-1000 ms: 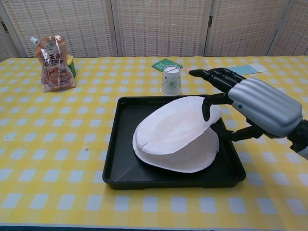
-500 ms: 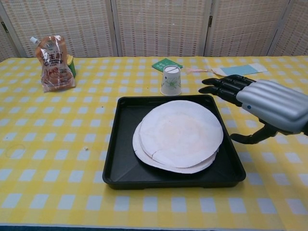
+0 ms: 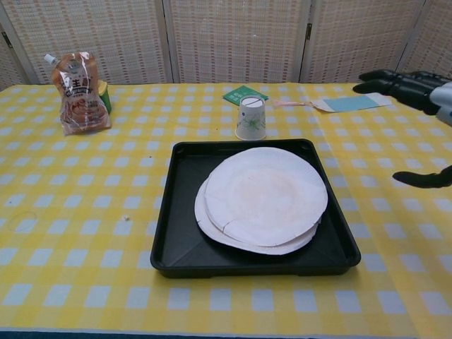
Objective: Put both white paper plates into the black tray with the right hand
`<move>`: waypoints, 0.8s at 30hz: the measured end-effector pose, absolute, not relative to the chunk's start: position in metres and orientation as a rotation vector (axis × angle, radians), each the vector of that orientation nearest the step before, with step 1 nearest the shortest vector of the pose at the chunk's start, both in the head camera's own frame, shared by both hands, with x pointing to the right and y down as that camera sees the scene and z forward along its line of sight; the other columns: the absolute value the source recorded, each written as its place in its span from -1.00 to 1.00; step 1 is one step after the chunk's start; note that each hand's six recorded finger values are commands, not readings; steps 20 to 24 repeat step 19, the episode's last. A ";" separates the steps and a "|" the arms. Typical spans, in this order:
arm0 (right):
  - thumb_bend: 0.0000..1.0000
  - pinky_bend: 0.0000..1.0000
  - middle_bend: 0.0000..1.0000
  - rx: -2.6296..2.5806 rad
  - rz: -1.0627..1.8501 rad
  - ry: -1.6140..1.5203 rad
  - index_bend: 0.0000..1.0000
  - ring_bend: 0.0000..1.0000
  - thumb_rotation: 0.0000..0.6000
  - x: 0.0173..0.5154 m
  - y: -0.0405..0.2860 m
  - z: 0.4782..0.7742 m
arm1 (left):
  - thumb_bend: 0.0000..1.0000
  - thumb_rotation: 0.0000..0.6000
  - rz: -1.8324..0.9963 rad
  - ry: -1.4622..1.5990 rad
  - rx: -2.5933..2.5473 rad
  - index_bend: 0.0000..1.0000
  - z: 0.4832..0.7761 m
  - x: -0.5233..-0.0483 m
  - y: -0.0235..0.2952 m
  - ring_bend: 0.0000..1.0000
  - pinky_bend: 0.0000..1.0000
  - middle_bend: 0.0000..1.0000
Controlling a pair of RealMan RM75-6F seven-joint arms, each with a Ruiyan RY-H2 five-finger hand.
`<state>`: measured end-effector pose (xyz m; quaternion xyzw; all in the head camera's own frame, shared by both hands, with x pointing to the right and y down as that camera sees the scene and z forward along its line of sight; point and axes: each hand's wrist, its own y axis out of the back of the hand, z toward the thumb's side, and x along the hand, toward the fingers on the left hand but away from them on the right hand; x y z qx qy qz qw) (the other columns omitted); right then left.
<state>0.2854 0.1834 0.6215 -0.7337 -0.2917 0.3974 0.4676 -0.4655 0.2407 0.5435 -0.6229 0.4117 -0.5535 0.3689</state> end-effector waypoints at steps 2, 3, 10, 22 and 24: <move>-0.43 -1.00 -1.00 -1.739 1.010 -0.783 -1.00 -1.00 1.00 0.311 0.189 0.605 | -0.16 1.00 -1.427 1.041 -1.603 -1.00 0.545 -0.463 0.241 -1.00 -1.00 -1.00; -0.43 -1.00 -1.00 -1.713 1.037 -0.804 -1.00 -1.00 1.00 0.323 0.193 0.599 | -0.16 1.00 -1.428 1.034 -1.604 -1.00 0.546 -0.462 0.242 -1.00 -1.00 -1.00; -0.43 -1.00 -1.00 -1.563 1.333 -0.908 -1.00 -1.00 1.00 0.408 0.231 0.557 | -0.16 1.00 -1.439 1.000 -1.607 -1.00 0.549 -0.456 0.246 -1.00 -1.00 -1.00; -0.43 -1.00 -1.00 -1.552 1.387 -1.035 -1.00 -1.00 1.00 0.443 0.244 0.531 | -0.16 1.00 -1.456 0.907 -1.631 -1.00 0.558 -0.442 0.256 -1.00 -1.00 -1.00; -0.43 -1.00 -1.00 -1.552 1.387 -1.035 -1.00 -1.00 1.00 0.443 0.244 0.531 | -0.16 1.00 -1.456 0.907 -1.631 -1.00 0.558 -0.442 0.256 -1.00 -1.00 -1.00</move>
